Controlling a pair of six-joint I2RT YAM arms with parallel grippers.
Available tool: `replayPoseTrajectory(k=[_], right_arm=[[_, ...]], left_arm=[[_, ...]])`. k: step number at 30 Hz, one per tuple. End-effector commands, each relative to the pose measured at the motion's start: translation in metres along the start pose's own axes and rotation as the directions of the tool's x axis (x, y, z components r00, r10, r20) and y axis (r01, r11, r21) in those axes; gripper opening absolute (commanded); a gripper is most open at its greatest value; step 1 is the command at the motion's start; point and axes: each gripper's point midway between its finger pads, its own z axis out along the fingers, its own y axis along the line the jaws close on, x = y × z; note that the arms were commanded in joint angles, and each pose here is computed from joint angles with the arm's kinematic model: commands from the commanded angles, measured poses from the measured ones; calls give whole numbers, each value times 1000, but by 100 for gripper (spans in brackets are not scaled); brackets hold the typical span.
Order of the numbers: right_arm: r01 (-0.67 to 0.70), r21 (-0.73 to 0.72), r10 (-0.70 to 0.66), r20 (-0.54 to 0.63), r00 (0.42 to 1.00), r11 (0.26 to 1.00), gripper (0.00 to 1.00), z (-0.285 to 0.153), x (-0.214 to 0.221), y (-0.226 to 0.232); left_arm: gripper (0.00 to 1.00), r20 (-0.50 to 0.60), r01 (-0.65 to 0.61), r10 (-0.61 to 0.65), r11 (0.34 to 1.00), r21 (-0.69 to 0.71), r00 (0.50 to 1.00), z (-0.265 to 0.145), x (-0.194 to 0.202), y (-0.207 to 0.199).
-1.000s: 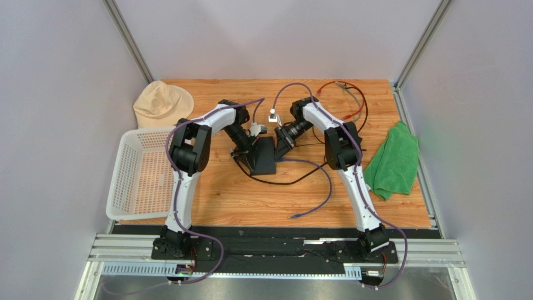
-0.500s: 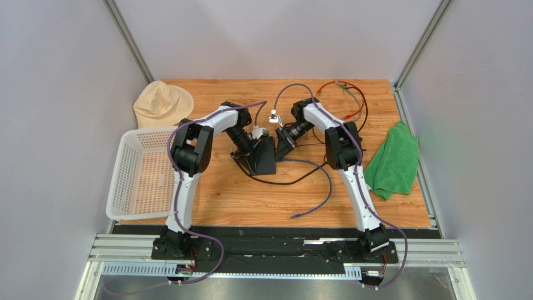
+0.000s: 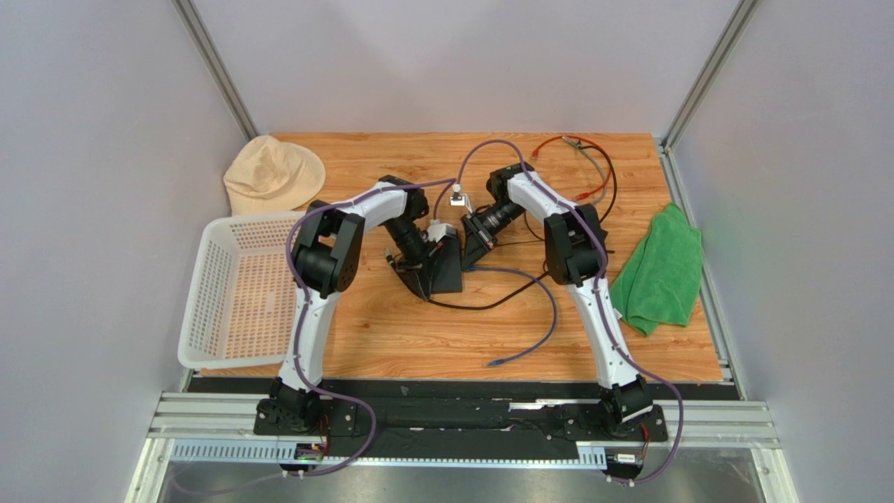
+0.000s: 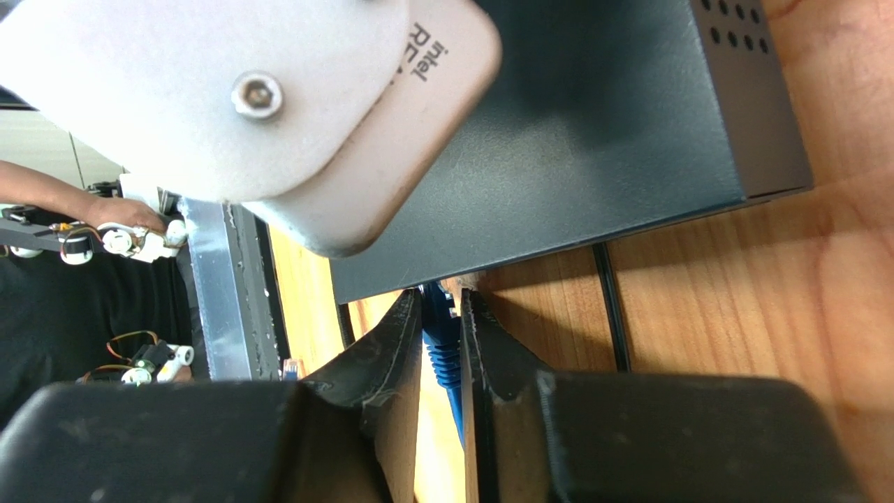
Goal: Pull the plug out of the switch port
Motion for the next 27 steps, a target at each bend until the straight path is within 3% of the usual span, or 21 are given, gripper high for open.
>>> replayPoseTrajectory(k=[1,8,13,19,24,27], right_arm=[[-170,65,181,-263,948,983,6,13,56,10],[-162,174,214,-340,916,971,0,0,71,-1],[-157,206,224,-357,907,966,0,-9,76,-6],[-155,207,224,-365,904,966,0,-11,79,-4],[-167,204,233,-365,901,965,0,-11,81,-4],[-175,206,242,-366,899,963,0,-11,82,-5]], left_arm=[[7,26,-85,90,986,-146,996,18,-22,51],[6,32,-79,84,988,-132,996,17,-22,51],[0,45,-85,91,989,-118,995,10,-23,47],[0,196,-223,196,966,129,961,-30,-33,-19],[0,215,-216,184,966,140,959,-28,-41,-19],[0,185,-148,136,988,52,973,-18,-48,6]])
